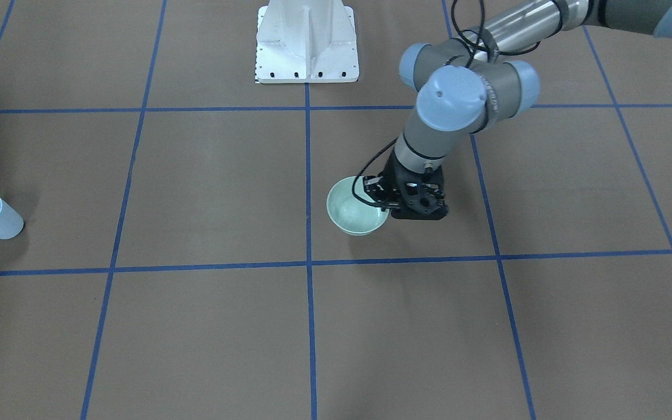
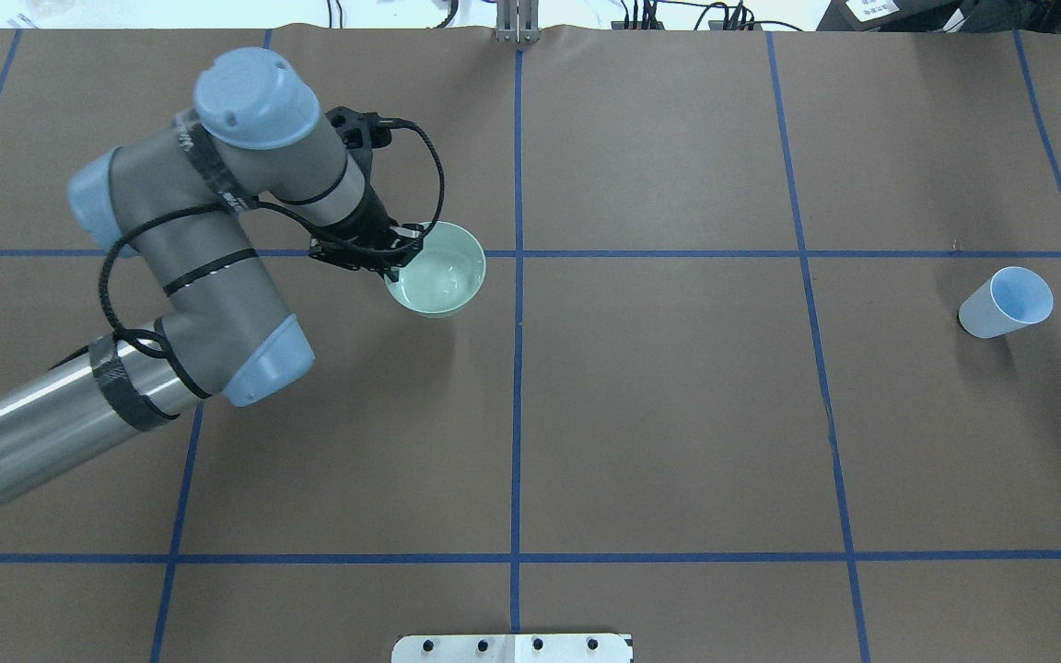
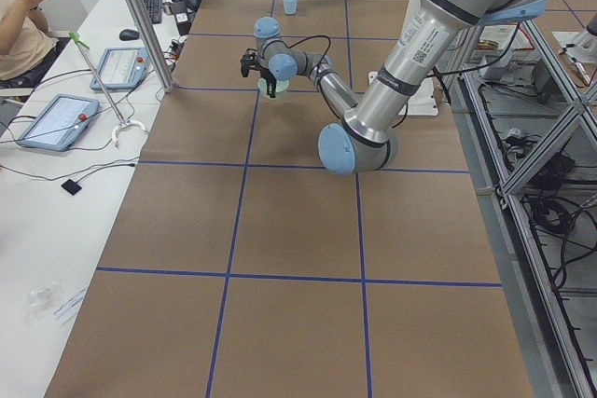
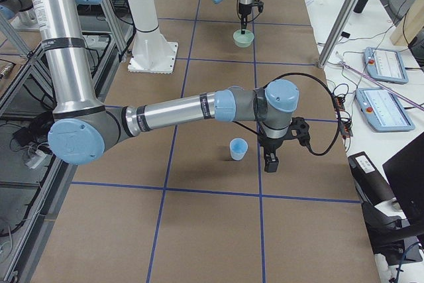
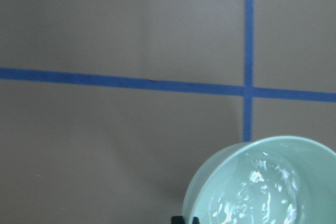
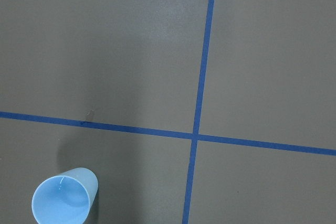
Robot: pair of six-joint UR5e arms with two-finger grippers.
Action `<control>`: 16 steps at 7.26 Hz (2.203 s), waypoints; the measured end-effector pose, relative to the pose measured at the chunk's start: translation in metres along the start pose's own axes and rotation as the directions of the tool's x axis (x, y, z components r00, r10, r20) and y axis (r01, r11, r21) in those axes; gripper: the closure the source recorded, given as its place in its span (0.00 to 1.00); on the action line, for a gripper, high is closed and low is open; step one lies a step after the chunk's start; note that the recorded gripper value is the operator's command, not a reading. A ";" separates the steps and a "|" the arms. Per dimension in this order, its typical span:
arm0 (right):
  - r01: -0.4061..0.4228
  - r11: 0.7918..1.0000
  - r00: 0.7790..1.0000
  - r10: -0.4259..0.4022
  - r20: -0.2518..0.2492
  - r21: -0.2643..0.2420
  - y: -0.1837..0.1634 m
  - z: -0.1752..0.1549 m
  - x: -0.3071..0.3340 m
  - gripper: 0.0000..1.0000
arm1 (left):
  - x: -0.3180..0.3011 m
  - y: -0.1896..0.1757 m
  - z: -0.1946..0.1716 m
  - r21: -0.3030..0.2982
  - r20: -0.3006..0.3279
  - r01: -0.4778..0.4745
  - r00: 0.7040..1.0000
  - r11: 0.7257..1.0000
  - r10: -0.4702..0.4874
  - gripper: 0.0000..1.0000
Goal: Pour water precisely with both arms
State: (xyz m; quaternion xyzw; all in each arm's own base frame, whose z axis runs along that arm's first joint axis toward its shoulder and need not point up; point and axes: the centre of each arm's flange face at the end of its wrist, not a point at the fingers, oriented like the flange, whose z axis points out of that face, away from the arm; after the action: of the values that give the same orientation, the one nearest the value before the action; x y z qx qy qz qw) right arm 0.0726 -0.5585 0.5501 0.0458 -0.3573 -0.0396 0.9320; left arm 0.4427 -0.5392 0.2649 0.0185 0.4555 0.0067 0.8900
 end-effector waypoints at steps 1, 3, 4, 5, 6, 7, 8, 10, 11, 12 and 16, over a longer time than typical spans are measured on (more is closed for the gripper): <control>0.002 1.000 1.000 -0.002 0.000 0.000 0.000 0.000 0.000 0.00 | -0.058 -0.008 -0.015 -0.015 0.003 -0.039 0.999 0.999 0.039 1.00; 0.006 1.000 1.000 -0.006 0.000 0.001 0.001 0.000 0.000 0.00 | -0.181 -0.015 -0.042 -0.037 0.018 -0.127 0.992 0.991 0.128 1.00; 0.006 1.000 1.000 -0.006 0.000 0.001 0.002 0.000 0.000 0.00 | -0.238 -0.014 -0.054 -0.043 0.031 -0.168 0.985 0.985 0.170 1.00; 0.006 1.000 1.000 -0.006 0.000 0.001 0.002 0.000 0.000 0.00 | -0.287 -0.008 -0.063 -0.051 0.039 -0.196 0.979 0.979 0.198 1.00; 0.006 1.000 1.000 -0.006 -0.001 0.000 0.003 0.000 0.000 0.00 | -0.327 0.004 -0.064 -0.064 0.037 -0.205 0.977 0.977 0.208 1.00; 0.006 1.000 1.000 -0.006 -0.001 0.000 0.003 0.000 0.000 0.00 | -0.360 0.020 -0.057 -0.073 0.034 -0.206 0.977 0.976 0.208 1.00; 0.006 1.000 1.000 -0.006 -0.002 0.000 0.003 0.000 0.000 0.00 | -0.392 0.038 -0.046 -0.076 0.032 -0.206 0.977 0.976 0.208 1.00; 0.007 1.000 1.000 -0.007 -0.003 0.002 0.002 -0.001 -0.001 0.00 | -0.444 0.062 -0.023 -0.069 0.027 -0.211 0.977 0.975 0.214 0.83; 0.008 1.000 1.000 -0.008 -0.003 0.003 0.002 -0.001 -0.001 0.00 | -0.463 0.068 -0.011 -0.068 0.026 -0.213 0.976 0.975 0.215 0.47; 0.008 1.000 1.000 -0.008 -0.003 0.004 0.002 -0.002 -0.001 0.00 | -0.475 0.072 -0.004 -0.066 0.024 -0.213 0.976 0.975 0.215 0.01; 0.003 1.000 1.000 -0.003 -0.004 0.008 0.000 -0.004 -0.003 0.00 | -0.495 0.051 -0.050 0.014 -0.025 -0.166 0.986 0.986 0.166 0.00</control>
State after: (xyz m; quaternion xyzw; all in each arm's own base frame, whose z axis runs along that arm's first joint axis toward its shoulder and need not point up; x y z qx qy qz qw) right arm 0.0728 -0.5582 0.5450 0.0502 -0.3557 -0.0397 0.9324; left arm 0.1134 -0.5012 0.6387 0.0616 0.4642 0.0783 0.8801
